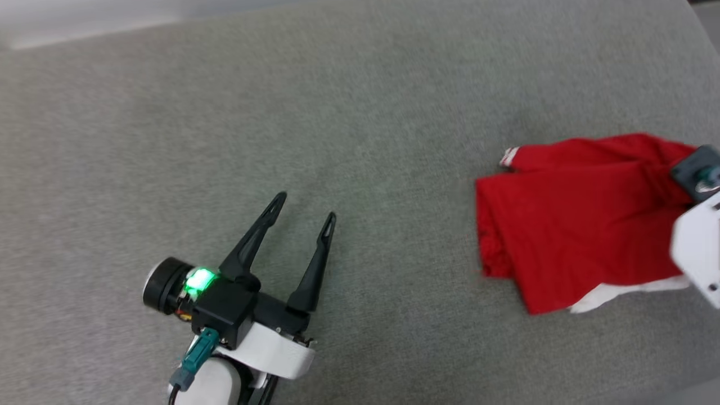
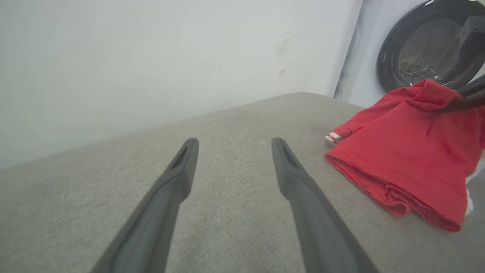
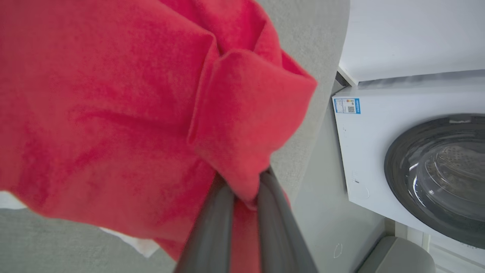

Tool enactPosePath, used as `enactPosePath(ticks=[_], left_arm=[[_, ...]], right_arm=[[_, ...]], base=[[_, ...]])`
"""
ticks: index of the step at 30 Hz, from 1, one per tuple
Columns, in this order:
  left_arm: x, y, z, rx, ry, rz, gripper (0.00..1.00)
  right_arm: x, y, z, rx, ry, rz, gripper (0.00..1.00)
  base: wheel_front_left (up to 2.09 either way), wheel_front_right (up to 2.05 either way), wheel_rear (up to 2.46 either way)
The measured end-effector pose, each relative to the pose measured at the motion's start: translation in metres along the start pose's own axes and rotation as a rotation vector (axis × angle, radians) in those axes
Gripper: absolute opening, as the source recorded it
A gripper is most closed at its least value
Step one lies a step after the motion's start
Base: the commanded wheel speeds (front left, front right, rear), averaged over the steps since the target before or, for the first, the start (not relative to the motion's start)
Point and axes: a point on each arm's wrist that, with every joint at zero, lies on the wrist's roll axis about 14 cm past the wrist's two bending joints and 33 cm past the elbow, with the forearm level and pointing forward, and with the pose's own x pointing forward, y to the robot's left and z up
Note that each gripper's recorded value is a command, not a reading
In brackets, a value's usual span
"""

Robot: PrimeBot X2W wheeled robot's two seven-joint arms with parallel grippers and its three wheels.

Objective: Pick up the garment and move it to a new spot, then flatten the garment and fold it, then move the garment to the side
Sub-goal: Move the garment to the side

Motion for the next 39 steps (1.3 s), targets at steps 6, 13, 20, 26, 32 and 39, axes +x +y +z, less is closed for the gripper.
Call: enactPosePath(ticks=[6, 13, 20, 26, 32, 39], left_arm=[[0.034, -0.009, -0.018, -0.058, -0.026, -0.09, 1.0], [0.051, -0.007, -0.044, -0.104, -0.024, -0.123, 1.0], [0.053, 0.006, -0.061, -0.11, -0.011, -0.109, 1.0], [0.051, 0.015, -0.071, -0.1, 0.008, -0.095, 1.0], [0.05, 0.026, -0.062, -0.079, 0.0, -0.056, 1.0], [0.045, 0.041, -0.021, -0.024, -0.064, 0.02, 1.0]], right_arm=[[0.024, -0.053, -0.038, 0.011, 0.09, -0.123, 0.0], [0.047, -0.102, -0.08, -0.043, 0.203, -0.24, 0.0], [0.065, -0.129, -0.107, -0.023, 0.245, -0.304, 0.0], [0.081, -0.131, -0.116, 0.012, 0.252, -0.321, 0.0], [0.08, -0.138, -0.096, 0.008, 0.161, -0.363, 1.0], [0.054, -0.15, -0.044, 0.037, -0.037, -0.412, 1.0]], base=[[0.0, 0.0, 0.0], [0.0, 0.0, 0.0], [0.0, 0.0, 0.0], [0.0, 0.0, 0.0], [0.0, 0.0, 0.0], [0.0, 0.0, 0.0]])
